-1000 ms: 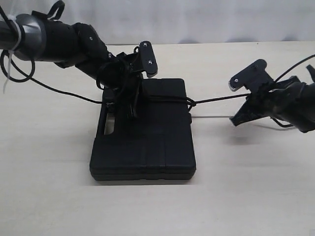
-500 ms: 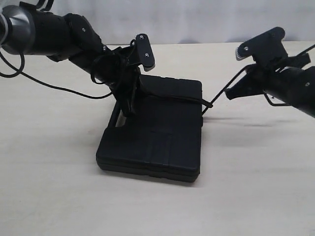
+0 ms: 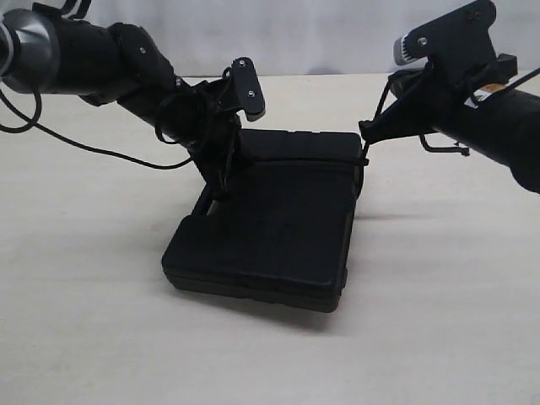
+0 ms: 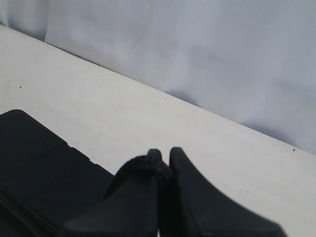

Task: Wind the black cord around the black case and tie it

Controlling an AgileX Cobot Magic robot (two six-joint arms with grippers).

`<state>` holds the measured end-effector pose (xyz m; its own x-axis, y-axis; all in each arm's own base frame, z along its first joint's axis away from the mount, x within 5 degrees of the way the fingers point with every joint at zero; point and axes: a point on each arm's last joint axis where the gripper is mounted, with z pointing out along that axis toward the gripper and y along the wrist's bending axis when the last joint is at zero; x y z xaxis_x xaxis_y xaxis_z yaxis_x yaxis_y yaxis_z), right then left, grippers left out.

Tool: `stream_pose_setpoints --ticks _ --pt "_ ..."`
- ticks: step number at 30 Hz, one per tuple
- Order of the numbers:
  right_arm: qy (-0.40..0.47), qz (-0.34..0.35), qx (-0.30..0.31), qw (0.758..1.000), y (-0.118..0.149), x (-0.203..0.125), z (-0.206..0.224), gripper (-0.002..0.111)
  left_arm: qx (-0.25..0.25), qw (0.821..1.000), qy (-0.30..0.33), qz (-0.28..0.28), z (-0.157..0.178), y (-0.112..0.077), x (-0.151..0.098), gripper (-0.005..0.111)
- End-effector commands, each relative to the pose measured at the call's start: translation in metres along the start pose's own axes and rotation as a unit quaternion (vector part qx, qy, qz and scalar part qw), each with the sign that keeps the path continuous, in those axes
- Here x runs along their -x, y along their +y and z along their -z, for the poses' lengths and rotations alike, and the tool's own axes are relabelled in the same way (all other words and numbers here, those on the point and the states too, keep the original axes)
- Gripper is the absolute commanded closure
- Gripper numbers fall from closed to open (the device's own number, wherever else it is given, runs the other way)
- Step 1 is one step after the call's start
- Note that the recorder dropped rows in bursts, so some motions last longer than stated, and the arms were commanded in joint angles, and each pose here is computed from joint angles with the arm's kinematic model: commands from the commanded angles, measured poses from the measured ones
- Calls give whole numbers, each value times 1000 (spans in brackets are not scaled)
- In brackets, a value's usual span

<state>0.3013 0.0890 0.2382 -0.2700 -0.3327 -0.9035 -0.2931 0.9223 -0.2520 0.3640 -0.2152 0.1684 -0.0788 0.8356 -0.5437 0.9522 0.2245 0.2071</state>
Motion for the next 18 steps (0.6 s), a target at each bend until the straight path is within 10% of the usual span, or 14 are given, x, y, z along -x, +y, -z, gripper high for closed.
stream_pose_setpoints --ticks 1,9,18 --pt "-27 -5 -12 1000 -3 7 2 104 3 998 -56 17 2 0 10 107" --pt "-18 -4 -9 1000 -2 4 -1 104 -1 978 -194 76 -6 2 28 98" --pt "-16 -5 -7 1000 -1 3 -2 104 48 980 -154 120 -41 10 4 98"
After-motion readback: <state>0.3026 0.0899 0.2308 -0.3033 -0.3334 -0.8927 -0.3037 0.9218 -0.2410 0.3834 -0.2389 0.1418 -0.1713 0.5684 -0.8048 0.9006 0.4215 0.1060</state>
